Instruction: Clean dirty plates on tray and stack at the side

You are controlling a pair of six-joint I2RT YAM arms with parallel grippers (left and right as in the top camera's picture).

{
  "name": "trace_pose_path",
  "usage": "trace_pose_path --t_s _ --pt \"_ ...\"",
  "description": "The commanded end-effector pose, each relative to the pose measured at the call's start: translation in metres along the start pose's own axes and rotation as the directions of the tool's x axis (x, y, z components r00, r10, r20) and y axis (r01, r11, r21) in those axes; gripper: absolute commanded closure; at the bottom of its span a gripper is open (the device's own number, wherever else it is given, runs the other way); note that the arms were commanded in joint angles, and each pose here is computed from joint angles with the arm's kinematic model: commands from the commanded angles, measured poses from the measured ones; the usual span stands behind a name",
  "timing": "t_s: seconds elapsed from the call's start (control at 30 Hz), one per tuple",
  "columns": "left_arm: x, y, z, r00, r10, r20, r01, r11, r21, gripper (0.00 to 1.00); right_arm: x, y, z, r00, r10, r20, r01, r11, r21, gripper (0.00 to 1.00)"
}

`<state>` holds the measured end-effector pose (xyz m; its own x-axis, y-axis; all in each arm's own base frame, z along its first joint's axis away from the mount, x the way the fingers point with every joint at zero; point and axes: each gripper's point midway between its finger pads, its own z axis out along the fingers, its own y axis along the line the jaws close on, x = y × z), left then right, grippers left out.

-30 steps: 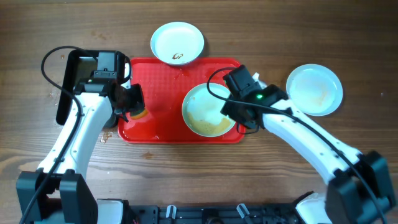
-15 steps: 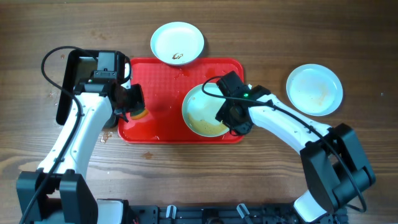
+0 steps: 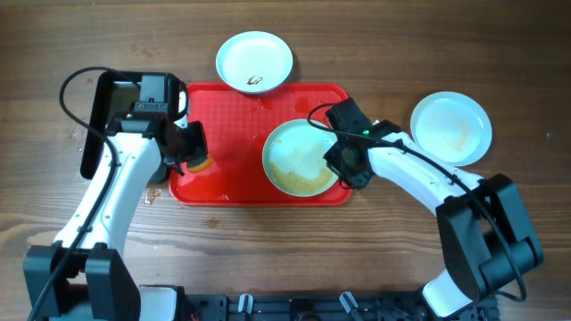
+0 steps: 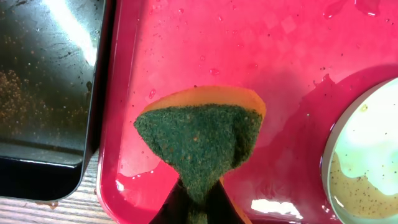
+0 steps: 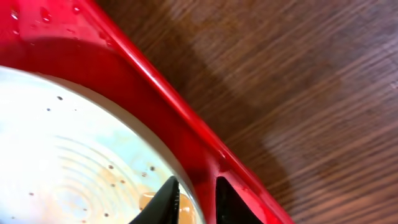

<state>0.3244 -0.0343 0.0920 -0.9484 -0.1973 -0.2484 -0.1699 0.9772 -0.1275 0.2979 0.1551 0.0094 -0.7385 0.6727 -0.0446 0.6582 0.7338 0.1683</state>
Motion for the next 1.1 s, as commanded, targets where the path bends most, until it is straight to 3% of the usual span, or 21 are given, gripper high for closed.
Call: trace_pose_path --t_s 0.0,0.07,0.1,0.2,0.4,0.6,0.83,1.03,1.07 --pt "0.002 0.000 0.002 1.000 0.007 -0.013 -0.007 1.000 0.011 0.96 0.001 -0.002 0.019 1.000 -0.003 -0.010 0.003 1.000 0.021 0.82" --pt "0.002 0.000 0.002 1.000 0.007 -0.016 -0.007 1.000 0.011 0.96 0.005 0.002 0.029 0.999 -0.018 -0.043 0.018 1.000 0.009 0.86" --pt "0.003 0.000 0.002 1.000 0.007 -0.016 -0.007 1.000 0.011 0.96 0.009 0.003 0.034 0.997 -0.027 -0.066 0.027 1.000 0.002 0.96" --pt "0.003 0.000 0.002 1.000 0.007 -0.016 -0.007 1.000 0.011 0.96 0.013 -0.002 0.046 0.995 -0.039 -0.089 0.042 0.999 0.027 0.96" --pt "0.003 0.000 0.002 1.000 0.007 -0.016 -0.007 1.000 0.011 0.96 0.008 0.007 0.044 0.977 -0.202 -0.064 0.201 0.979 -0.019 0.95" --pt "0.002 0.000 0.002 1.000 0.007 -0.015 -0.007 1.000 0.011 0.96 -0.013 0.019 0.015 0.943 -0.324 0.074 0.328 0.944 -0.043 0.95" --pt "0.002 0.000 0.002 1.000 0.007 -0.012 -0.006 1.000 0.012 0.96 -0.035 0.027 -0.036 0.888 -0.393 0.237 0.415 0.909 -0.047 0.95" --pt "0.002 0.000 0.002 1.000 0.007 -0.012 -0.006 1.000 0.012 0.96 -0.037 0.024 -0.054 0.874 -0.405 0.267 0.431 0.901 -0.046 0.96" --pt "0.002 0.000 0.002 1.000 0.007 -0.012 -0.006 1.000 0.012 0.96 -0.034 0.020 -0.053 0.896 -0.369 0.247 0.392 0.919 -0.048 0.89"
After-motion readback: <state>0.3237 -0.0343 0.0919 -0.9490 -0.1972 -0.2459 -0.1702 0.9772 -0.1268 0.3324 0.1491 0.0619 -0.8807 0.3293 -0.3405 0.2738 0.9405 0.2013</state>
